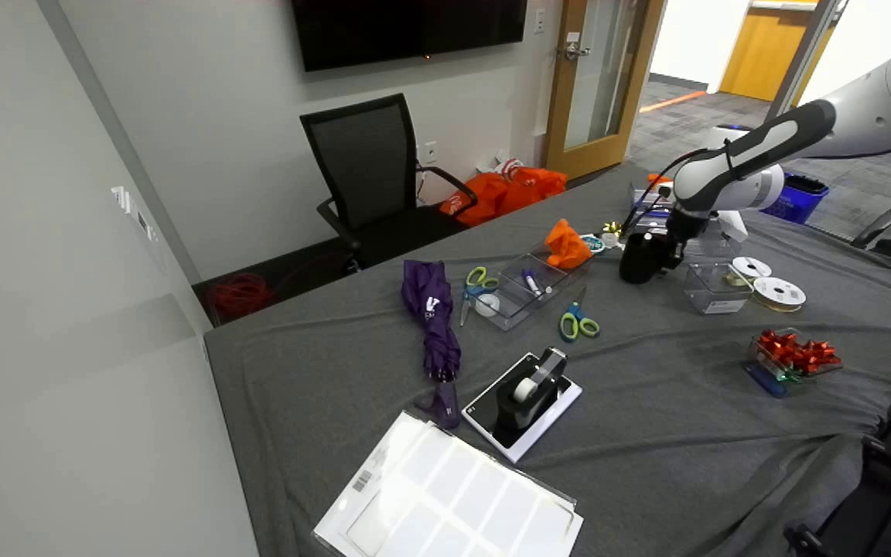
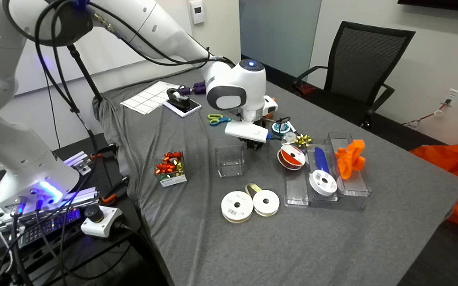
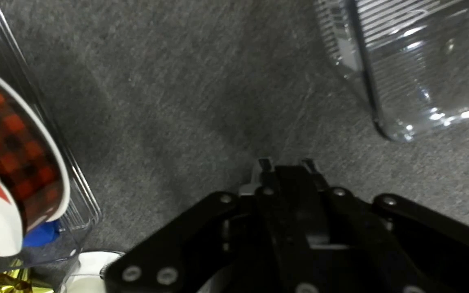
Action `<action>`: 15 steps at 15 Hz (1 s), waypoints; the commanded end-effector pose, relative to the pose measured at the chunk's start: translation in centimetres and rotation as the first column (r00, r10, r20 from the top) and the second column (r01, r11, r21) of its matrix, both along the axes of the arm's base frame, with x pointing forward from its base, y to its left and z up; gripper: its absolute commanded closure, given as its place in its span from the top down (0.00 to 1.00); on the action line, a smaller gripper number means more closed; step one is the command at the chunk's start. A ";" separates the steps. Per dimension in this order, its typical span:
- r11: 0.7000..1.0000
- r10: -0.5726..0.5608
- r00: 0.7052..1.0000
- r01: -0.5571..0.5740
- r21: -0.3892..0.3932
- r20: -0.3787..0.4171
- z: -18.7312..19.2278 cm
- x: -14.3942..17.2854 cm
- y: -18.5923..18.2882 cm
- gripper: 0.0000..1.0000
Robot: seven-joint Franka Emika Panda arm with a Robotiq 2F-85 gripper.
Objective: Move the cup to the left
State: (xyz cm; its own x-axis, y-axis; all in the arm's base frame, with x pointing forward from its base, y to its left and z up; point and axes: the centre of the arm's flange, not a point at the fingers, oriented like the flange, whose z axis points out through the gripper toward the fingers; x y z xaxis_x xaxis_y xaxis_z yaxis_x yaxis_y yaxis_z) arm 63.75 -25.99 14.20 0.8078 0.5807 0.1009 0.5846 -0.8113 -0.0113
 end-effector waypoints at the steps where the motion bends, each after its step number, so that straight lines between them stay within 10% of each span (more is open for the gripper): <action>1: 1.000 0.026 0.999 -0.026 0.010 0.043 0.3 -0.3 -0.7 0.05; 10: 0.987 0.160 0.985 -0.161 -0.002 0.069 6.1 -2.3 1.1 0.05; 15: 0.911 0.406 0.907 -0.411 0.027 0.109 8.7 -4.7 4.8 0.05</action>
